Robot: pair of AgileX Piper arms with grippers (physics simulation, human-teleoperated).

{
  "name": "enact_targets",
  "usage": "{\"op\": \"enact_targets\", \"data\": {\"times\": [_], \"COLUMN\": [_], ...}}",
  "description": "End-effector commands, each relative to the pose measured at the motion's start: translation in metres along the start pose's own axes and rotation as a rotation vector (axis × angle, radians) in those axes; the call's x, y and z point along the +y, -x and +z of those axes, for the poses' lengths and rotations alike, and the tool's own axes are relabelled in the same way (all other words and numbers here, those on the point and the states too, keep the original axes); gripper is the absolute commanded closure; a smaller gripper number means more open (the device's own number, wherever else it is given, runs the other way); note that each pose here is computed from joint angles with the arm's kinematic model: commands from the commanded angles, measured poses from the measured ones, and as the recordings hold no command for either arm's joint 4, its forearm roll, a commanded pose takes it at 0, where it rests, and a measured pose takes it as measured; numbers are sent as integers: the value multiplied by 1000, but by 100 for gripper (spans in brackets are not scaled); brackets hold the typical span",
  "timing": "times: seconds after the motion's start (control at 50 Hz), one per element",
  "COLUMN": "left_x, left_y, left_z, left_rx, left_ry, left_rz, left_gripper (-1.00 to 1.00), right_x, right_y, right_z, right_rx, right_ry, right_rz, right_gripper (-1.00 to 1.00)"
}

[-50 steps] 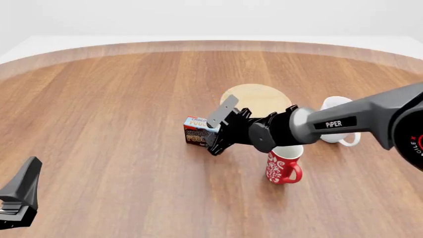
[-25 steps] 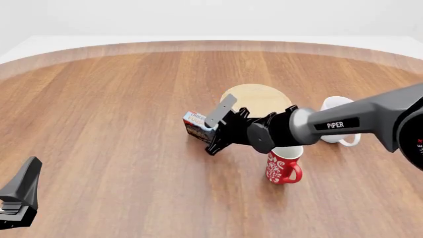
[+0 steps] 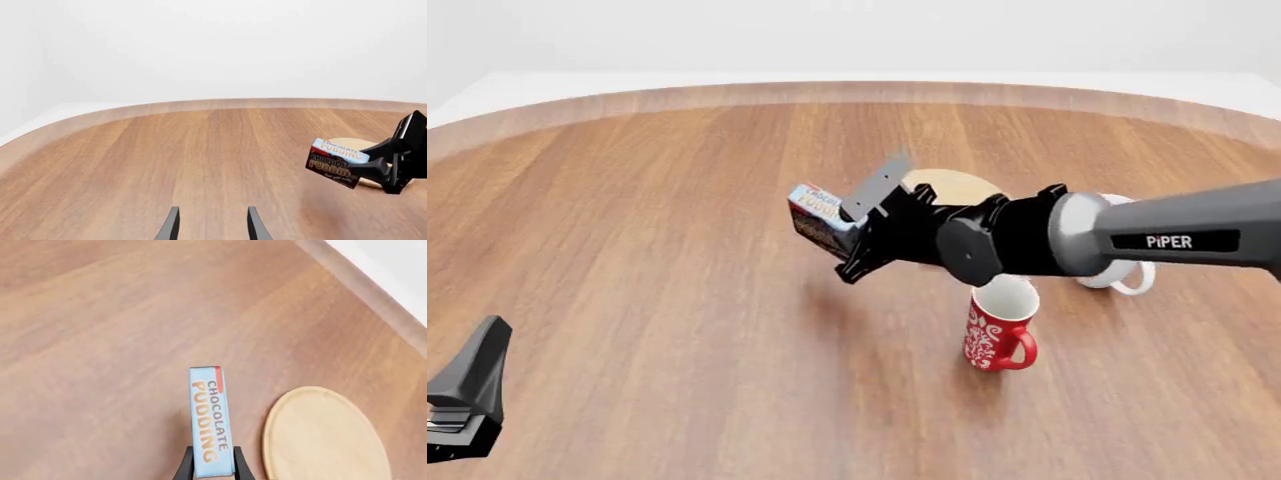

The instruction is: Put the chocolate pudding to the left of the plate.

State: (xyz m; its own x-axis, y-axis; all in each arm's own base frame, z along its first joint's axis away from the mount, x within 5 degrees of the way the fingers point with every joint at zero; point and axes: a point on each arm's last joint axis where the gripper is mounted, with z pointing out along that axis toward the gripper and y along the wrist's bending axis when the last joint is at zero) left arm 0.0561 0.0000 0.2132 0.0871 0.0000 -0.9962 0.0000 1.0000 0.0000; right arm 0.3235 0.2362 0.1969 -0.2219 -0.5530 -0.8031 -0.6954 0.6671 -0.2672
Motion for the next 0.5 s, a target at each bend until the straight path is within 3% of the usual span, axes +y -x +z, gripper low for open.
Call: {"op": "enact_targets", "data": {"times": [0.02, 0.5], "left_x": [0, 0], "left_y": [0, 0], "left_z": [0, 0], "left_rx": [0, 0], "left_ry": [0, 0], "left_rz": [0, 0], "left_gripper": [-100, -100], "right_x": [-16, -38], "right_y": [28, 81], "right_z": [-18, -8], "right_rx": [-59, -77], "right_ry": [-33, -49], "right_rz": [13, -22], "right_gripper": [100, 100]}}
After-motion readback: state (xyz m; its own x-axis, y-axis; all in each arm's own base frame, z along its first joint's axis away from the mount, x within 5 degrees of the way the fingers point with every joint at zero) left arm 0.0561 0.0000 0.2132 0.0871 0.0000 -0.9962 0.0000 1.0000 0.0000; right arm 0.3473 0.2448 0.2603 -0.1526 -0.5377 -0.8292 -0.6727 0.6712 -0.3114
